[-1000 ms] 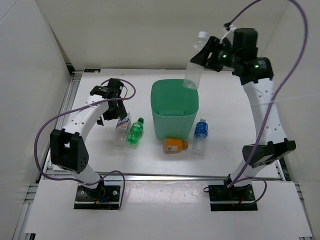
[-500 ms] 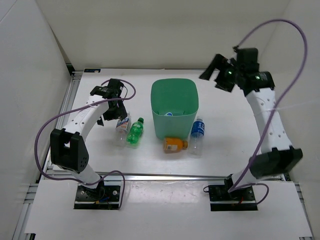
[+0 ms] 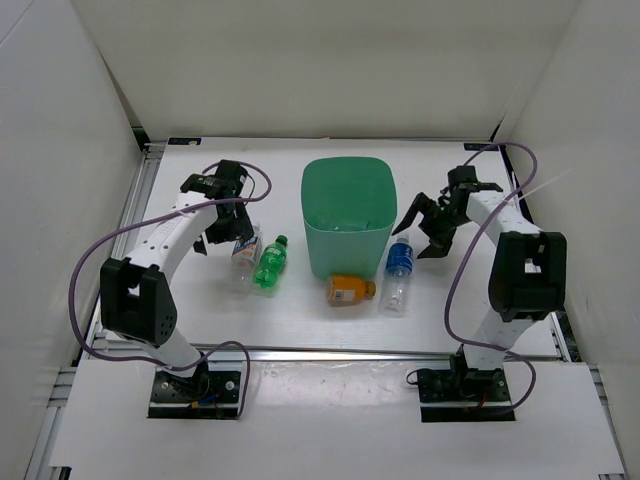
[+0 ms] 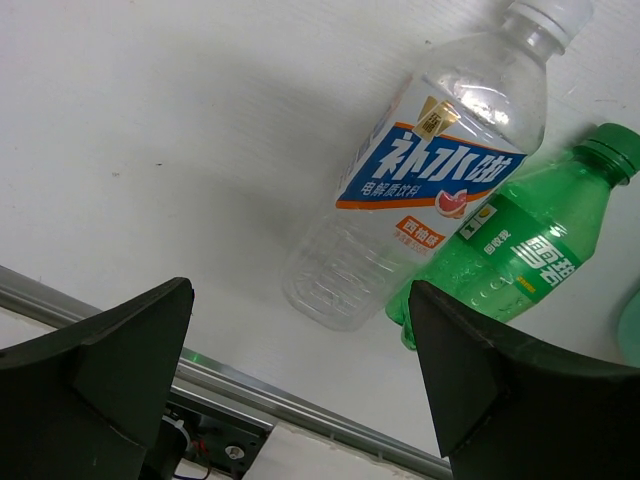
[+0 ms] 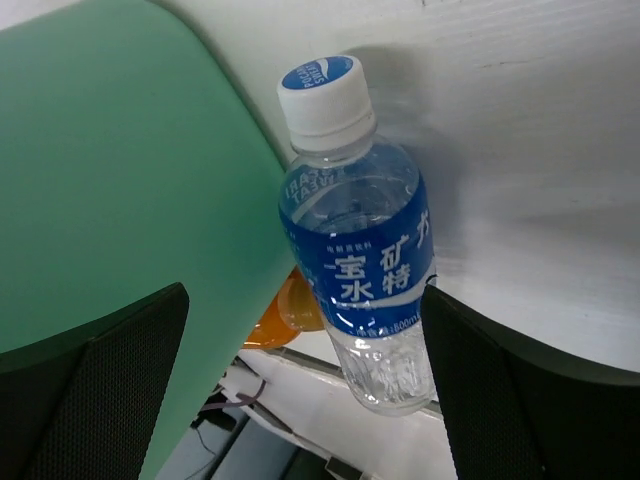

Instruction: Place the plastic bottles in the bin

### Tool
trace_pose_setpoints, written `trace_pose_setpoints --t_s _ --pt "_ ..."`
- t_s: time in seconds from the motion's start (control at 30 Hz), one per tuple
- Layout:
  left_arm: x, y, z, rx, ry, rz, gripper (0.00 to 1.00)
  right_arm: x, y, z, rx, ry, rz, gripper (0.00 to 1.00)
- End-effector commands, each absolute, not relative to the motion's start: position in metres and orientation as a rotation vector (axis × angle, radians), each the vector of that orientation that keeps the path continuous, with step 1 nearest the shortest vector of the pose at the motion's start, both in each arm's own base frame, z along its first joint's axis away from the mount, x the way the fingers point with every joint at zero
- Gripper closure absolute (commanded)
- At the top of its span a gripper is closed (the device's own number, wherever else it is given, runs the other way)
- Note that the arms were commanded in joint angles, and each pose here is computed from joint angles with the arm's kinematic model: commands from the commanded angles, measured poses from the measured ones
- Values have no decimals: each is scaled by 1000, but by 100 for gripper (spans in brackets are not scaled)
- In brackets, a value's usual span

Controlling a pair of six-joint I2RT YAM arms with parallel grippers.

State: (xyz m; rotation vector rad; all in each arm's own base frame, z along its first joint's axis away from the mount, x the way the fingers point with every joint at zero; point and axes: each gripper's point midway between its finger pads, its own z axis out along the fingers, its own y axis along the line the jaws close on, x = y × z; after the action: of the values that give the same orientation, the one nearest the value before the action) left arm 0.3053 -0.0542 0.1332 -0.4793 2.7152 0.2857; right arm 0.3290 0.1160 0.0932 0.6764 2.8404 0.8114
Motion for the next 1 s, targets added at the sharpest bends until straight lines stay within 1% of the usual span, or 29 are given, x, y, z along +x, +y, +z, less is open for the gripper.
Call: trace_pose_setpoints --t_s 0.0,0.17,0.2,0.3,0.33,0.4,0.43,0.47,0.5,0.53,0.57,0.63,0.67,0.73,0.83,0.9,0.93,0.97 --pt "303 -56 151 -490 2661 229 0 333 123 83 625 2844 869 0" --pt "298 -53 152 -491 2655 239 0 321 122 47 612 2961 832 0" --pt "298 -53 152 -491 2655 239 0 321 120 46 614 2962 814 7" --pt "297 -52 157 -493 2638 225 0 312 120 37 635 2994 808 20" --pt "297 -52 157 -493 2638 225 0 310 118 36 643 3005 790 29" --pt "297 -52 157 -493 2638 225 0 308 115 42 642 3001 758 37" --pt "297 -52 157 -493 2638 225 0 311 108 45 652 2988 713 43" --pt "295 -52 157 -504 2643 228 0 315 104 56 636 2957 687 43" --pt "298 -51 160 -506 2629 235 0 315 96 63 644 2948 646 45" --pt "298 -51 160 -518 2626 232 0 329 84 85 648 2872 612 45" --pt "299 -52 164 -519 2622 229 0 331 71 95 659 2853 541 47" --pt "302 -53 168 -532 2608 217 0 346 47 130 701 2737 517 49" --pt "302 -53 165 -531 2615 223 0 362 38 160 707 2642 523 51" --pt "302 -55 162 -529 2630 219 0 375 18 204 754 2500 542 54" --pt "305 -56 159 -528 2638 226 0 395 15 284 733 2292 655 57" --pt "307 -58 163 -528 2632 206 0 401 22 322 714 2206 734 57" --pt "308 -58 160 -527 2640 213 0 403 31 355 655 2138 806 57" --pt "308 -58 160 -527 2640 213 0 402 39 372 622 2099 852 57"
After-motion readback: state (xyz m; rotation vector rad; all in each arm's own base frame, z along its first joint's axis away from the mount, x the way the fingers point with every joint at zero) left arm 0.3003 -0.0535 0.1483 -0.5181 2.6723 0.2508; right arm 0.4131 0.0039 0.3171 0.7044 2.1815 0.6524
